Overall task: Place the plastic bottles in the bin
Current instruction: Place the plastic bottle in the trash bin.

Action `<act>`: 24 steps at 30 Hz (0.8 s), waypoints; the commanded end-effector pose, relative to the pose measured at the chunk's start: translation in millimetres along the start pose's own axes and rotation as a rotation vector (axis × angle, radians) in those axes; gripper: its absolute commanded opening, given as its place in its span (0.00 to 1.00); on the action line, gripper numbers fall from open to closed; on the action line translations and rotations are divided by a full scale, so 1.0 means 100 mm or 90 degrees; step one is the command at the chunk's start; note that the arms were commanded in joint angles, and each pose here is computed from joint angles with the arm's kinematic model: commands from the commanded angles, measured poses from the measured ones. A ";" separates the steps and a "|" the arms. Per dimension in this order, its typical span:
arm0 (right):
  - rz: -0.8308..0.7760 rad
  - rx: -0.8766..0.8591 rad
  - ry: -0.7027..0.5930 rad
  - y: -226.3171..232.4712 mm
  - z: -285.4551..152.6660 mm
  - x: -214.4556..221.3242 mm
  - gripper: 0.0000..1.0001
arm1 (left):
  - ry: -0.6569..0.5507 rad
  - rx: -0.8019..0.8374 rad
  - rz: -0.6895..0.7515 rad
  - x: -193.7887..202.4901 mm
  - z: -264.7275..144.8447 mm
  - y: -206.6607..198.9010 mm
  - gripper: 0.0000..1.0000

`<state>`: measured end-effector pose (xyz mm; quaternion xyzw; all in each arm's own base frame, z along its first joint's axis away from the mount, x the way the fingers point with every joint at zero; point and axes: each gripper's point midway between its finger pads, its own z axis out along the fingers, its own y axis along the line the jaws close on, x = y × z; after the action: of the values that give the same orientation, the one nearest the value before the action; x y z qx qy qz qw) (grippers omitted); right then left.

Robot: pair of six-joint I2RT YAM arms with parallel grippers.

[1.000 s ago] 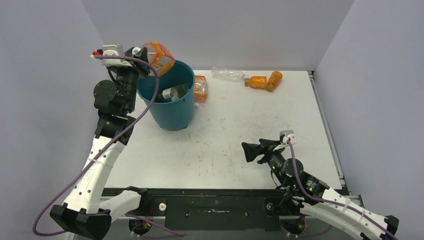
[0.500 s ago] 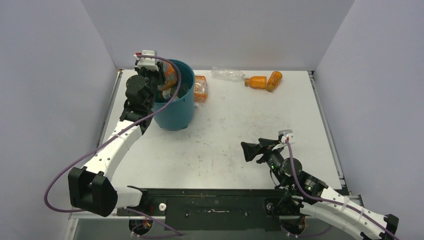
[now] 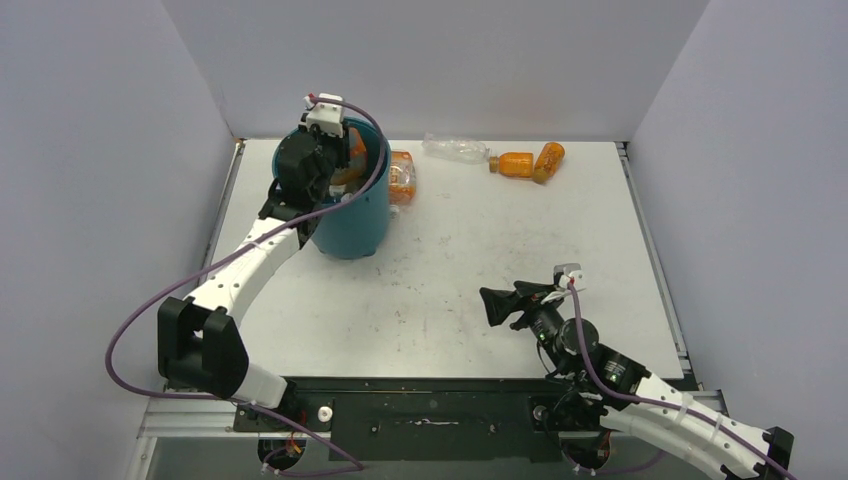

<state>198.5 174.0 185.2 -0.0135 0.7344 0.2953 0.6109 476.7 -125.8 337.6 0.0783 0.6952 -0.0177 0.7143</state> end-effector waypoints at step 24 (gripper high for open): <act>0.039 -0.036 -0.025 0.15 -0.06 -0.20 0.90 | 0.210 0.066 -0.108 1.15 -0.06 -0.25 0.00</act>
<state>193.5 173.2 192.3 -0.0078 0.7259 0.3163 0.6107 484.0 -126.6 315.2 0.0445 0.7185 -0.0825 0.6891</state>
